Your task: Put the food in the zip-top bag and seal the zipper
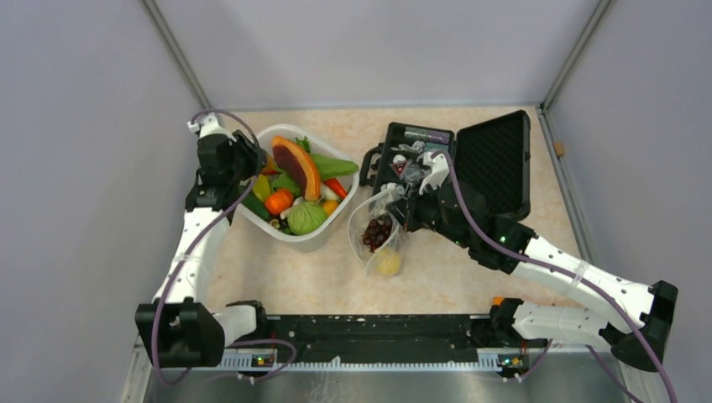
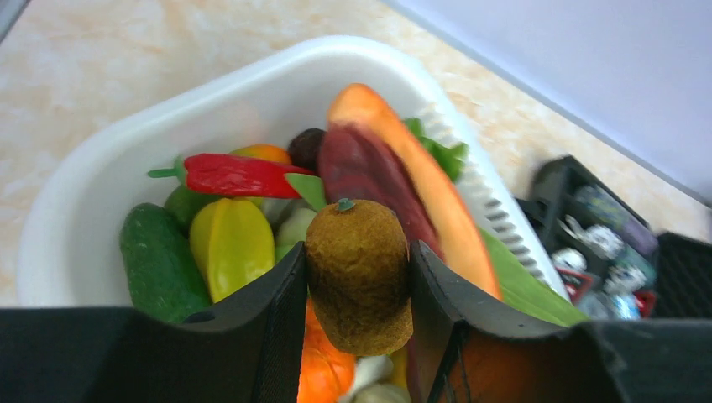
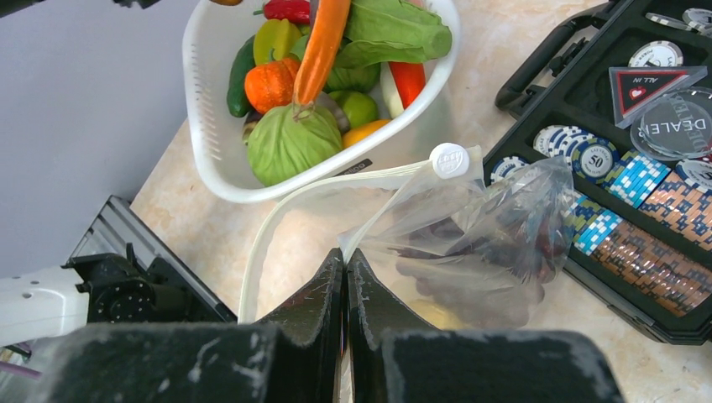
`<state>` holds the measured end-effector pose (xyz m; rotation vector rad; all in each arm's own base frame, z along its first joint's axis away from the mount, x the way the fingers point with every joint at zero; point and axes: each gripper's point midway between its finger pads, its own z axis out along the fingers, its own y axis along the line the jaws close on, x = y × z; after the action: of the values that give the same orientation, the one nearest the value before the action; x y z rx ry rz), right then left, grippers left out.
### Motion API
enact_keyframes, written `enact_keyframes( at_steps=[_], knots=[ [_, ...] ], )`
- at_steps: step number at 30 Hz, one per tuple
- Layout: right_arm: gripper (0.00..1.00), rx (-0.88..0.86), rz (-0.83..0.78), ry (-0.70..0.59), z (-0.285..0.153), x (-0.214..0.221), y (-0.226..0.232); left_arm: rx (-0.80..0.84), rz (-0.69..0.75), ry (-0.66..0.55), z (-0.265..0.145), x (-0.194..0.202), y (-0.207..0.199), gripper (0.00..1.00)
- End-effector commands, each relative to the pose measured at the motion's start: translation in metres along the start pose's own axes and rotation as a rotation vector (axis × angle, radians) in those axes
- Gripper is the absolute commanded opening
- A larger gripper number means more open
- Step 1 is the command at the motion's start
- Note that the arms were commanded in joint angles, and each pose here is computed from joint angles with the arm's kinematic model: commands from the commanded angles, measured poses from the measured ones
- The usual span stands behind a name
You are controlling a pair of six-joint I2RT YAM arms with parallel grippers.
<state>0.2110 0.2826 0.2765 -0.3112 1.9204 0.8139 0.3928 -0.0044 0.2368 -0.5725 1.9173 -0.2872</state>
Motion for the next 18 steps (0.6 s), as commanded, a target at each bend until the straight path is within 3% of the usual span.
enact_keyframes(
  at_steps=[1, 6, 8, 12, 18],
  knots=[
    [0.02, -0.025, 0.029, -0.056, -0.001, -0.017, 0.007, 0.283, 0.054, -0.014, -0.052, -0.011, -0.05, 0.04],
    [0.02, -0.022, 0.05, -0.077, 0.0, -0.021, 0.007, 0.899, 0.156, 0.07, -0.151, 0.008, -0.147, 0.03],
    [0.02, -0.025, 0.054, -0.082, 0.001, -0.022, 0.008, 1.066, 0.218, 0.122, -0.185, 0.026, -0.167, 0.03],
    [0.02, -0.028, 0.063, -0.085, 0.002, -0.024, 0.01, 1.217, 0.355, 0.244, -0.224, 0.076, -0.18, 0.02],
    [0.02, -0.031, 0.078, -0.089, 0.003, -0.024, 0.011, 1.291, 0.401, 0.322, -0.242, 0.118, -0.179, 0.0]
  ],
)
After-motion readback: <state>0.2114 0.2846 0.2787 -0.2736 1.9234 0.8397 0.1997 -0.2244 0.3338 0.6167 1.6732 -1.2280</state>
